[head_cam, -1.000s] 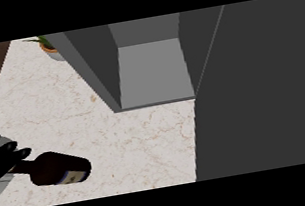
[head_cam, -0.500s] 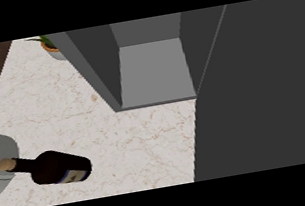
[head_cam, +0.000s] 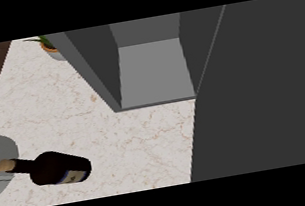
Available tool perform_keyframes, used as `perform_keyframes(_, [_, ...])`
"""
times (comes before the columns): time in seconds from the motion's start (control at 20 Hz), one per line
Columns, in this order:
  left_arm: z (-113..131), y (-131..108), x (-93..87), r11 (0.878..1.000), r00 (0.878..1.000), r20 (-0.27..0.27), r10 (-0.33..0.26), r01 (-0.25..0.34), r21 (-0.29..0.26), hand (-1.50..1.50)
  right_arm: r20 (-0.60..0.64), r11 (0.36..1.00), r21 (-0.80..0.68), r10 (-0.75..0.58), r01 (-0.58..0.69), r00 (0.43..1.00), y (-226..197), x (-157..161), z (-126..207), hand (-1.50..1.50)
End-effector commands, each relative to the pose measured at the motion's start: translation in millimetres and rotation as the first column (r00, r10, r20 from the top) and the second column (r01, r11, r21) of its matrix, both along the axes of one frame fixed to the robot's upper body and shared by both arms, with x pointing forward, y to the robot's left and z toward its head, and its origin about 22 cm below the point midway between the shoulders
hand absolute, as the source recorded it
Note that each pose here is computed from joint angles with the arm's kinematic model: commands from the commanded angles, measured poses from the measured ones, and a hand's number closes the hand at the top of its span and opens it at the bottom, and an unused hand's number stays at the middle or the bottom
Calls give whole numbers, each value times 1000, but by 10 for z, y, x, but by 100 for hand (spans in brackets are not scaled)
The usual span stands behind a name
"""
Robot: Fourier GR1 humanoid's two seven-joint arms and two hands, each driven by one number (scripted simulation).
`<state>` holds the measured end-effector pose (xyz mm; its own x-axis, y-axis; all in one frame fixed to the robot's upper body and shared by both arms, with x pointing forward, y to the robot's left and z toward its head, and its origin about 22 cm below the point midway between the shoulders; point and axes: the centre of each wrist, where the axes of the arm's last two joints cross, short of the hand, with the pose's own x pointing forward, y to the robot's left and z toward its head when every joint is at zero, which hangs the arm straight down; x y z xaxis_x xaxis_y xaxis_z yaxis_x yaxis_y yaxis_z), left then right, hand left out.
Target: Pick up the wine, place it into the cabinet and close the cabinet
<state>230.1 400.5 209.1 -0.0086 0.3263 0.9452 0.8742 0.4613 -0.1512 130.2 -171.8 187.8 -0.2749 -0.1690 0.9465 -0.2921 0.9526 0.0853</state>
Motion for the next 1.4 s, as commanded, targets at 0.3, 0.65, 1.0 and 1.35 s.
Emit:
perform_keyframes(0.3, [-328, -102, 28, 999, 999, -23, 25, -24, 47, -150, 76, 998, -24, -54, 56, 996, -159, -463, 261, -150])
perform_keyframes(0.65, [-489, -130, 278, 997, 999, -11, 31, -30, 69, -150, 76, 999, -20, -36, 38, 996, -47, -373, 227, -150])
perform_keyframes(1.0, [-999, -295, 226, 994, 996, -51, 67, -62, 95, -150, 63, 999, 3, -51, 51, 997, -28, -455, 239, -150])
perform_keyframes(1.35, [-1352, -149, 306, 984, 992, -54, 117, -108, 142, -150, 88, 998, -36, -46, 49, 995, -100, -443, 268, -150])
